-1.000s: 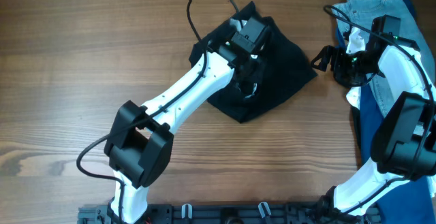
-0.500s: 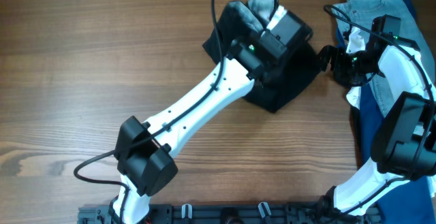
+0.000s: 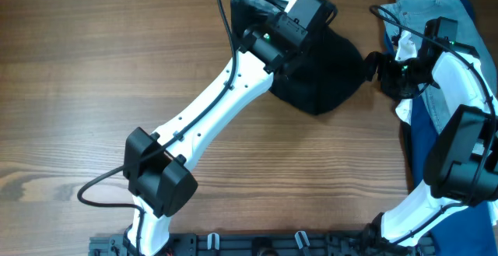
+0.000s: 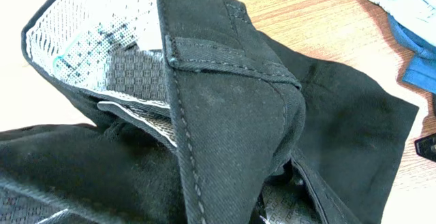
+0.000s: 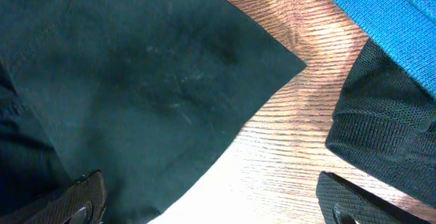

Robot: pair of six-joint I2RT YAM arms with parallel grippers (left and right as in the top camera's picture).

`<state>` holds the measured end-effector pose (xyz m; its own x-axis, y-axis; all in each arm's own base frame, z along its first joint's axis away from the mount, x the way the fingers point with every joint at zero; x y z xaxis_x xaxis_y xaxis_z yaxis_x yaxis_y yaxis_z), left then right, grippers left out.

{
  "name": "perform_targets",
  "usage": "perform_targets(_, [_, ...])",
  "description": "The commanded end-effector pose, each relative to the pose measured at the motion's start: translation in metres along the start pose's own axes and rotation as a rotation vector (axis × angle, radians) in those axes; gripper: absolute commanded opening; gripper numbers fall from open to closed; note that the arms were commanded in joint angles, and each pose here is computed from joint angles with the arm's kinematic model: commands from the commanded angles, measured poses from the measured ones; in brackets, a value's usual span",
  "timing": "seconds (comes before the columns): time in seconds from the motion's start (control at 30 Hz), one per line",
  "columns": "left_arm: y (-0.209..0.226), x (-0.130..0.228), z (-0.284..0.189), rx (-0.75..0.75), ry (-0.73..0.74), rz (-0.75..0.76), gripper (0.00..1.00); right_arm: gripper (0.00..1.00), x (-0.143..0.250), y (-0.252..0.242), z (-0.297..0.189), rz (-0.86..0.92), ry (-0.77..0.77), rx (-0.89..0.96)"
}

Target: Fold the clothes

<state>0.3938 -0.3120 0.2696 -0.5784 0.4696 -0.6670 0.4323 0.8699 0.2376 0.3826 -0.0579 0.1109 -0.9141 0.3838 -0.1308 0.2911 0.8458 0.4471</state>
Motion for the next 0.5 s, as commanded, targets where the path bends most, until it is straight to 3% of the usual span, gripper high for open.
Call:
perform_targets(0.0, [-0.002,0.001,0.013,-0.025,0.013,0.074,0.04,1.00,-0.005,0.011,-0.012,-0.035,-0.032,-0.029])
perform_targets(0.3, [-0.043,0.037,0.065,0.076,0.144,0.134,0.07,1.00,-0.003,0.011,-0.012,-0.030,-0.022,-0.028])
perform_targets(0.47, [-0.054,0.024,0.070,0.094,0.066,0.118,0.08,1.00,-0.003,0.011,-0.012,-0.028,-0.018,-0.027])
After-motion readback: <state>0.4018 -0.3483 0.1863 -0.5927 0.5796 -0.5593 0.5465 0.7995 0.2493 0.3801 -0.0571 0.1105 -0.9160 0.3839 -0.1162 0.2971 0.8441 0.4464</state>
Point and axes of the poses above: each gripper's point midway between its finger pads, its own z axis out along the fingers, its own y axis along the line the jaws close on, x = y × z, the point moved 6 cm from there along -z, back along the fingers, and after that the axes turned 8 degrees about z, right-handed, at the moved point
